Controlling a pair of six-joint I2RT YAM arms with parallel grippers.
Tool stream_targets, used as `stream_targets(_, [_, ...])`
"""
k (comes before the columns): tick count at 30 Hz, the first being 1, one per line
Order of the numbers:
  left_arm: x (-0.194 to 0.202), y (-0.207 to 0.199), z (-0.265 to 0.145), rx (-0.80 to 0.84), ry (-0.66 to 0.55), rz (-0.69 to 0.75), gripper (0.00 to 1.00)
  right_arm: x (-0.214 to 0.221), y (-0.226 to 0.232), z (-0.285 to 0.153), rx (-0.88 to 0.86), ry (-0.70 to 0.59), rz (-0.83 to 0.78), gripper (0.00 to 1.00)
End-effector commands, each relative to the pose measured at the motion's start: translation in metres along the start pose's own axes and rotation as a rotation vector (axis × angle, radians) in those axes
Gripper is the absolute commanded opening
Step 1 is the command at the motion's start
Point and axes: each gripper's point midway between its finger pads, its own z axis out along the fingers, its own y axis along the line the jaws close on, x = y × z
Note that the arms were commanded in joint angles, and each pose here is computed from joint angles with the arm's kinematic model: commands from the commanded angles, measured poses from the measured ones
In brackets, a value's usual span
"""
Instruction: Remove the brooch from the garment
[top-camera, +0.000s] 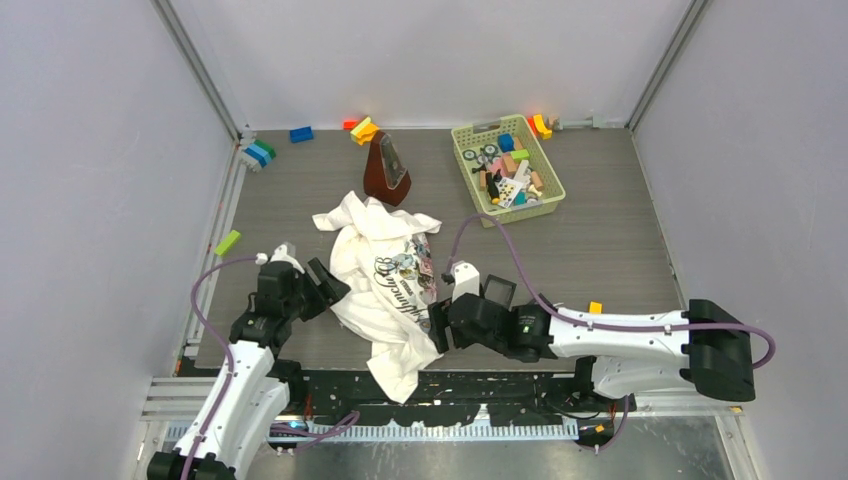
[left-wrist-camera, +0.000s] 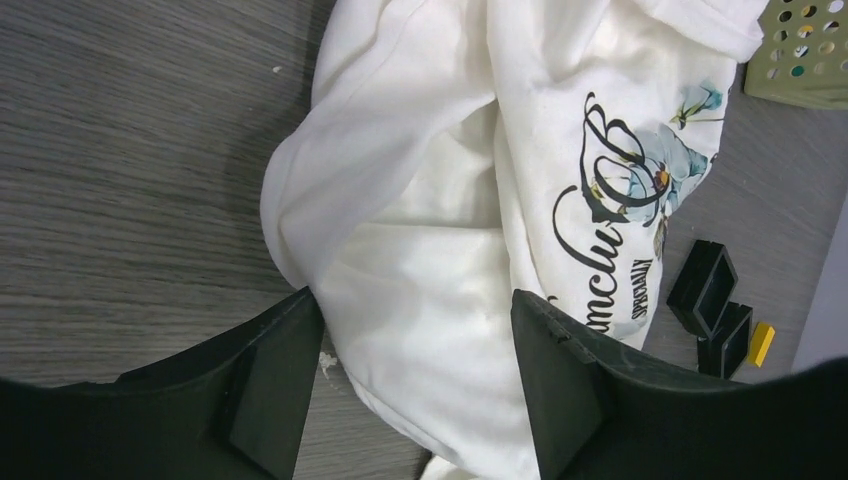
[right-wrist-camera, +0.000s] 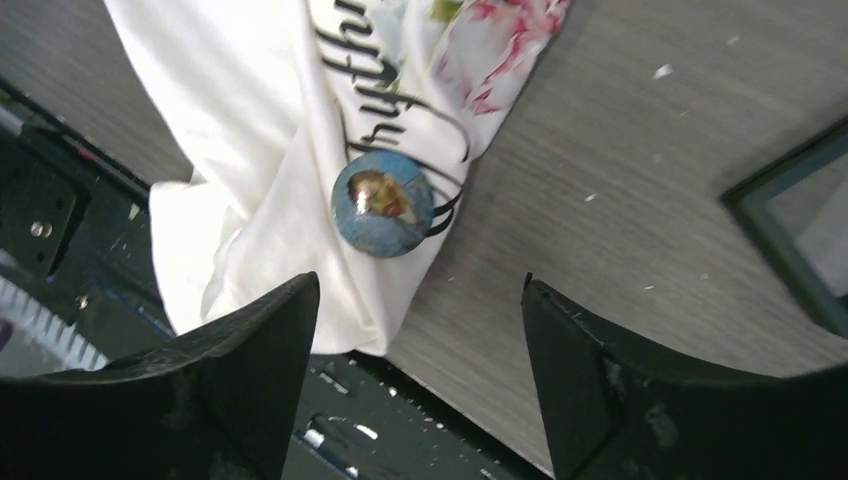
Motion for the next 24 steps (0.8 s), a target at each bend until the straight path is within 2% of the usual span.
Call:
stream_targets(1, [-0.015, -0.006, -0.004, 0.007, -0.043, 0.028, 0.71, -0.060, -0.010, -0.016, 0.095, -0.220, 0.060, 0.84])
stream_targets(5, [-0.015, -0.006, 0.006, 0.014, -0.039, 0.020, 0.71, -0.093, -0.012, -0.012, 0.080, -0.275, 0.101, 0.87])
stream_targets(8, [-0.009, 0.000, 0.015, -0.013, -0.005, -0.009, 0.73, -0.116, -0.025, 0.010, 0.088, -0.235, 0.181, 0.87])
stream_targets(12, [-0.003, 0.008, 0.024, -0.024, 0.002, -0.030, 0.71, -0.137, -0.027, 0.044, 0.024, -0.201, 0.277, 0.82])
stream_targets(18, [-0.005, 0.008, 0.028, 0.001, -0.038, -0.048, 0.56, -0.140, -0.004, 0.095, -0.082, -0.125, 0.323, 0.75])
stream_targets(21, [-0.009, 0.008, 0.027, -0.005, -0.065, -0.046, 0.46, -0.125, 0.004, 0.118, -0.130, -0.061, 0.349, 0.73])
stream_targets(22, [-0.011, 0.009, 0.026, -0.008, -0.071, -0.042, 0.40, -0.127, 0.007, 0.121, -0.146, -0.063, 0.355, 0.65])
stream_targets(23, [-0.012, 0.009, 0.026, -0.012, -0.076, -0.039, 0.29, -0.122, 0.006, 0.127, -0.149, -0.040, 0.367, 0.57])
stream_targets(24, [-0.013, 0.010, 0.025, -0.018, -0.081, -0.033, 0.16, -0.122, 0.006, 0.129, -0.154, -0.038, 0.373, 0.37])
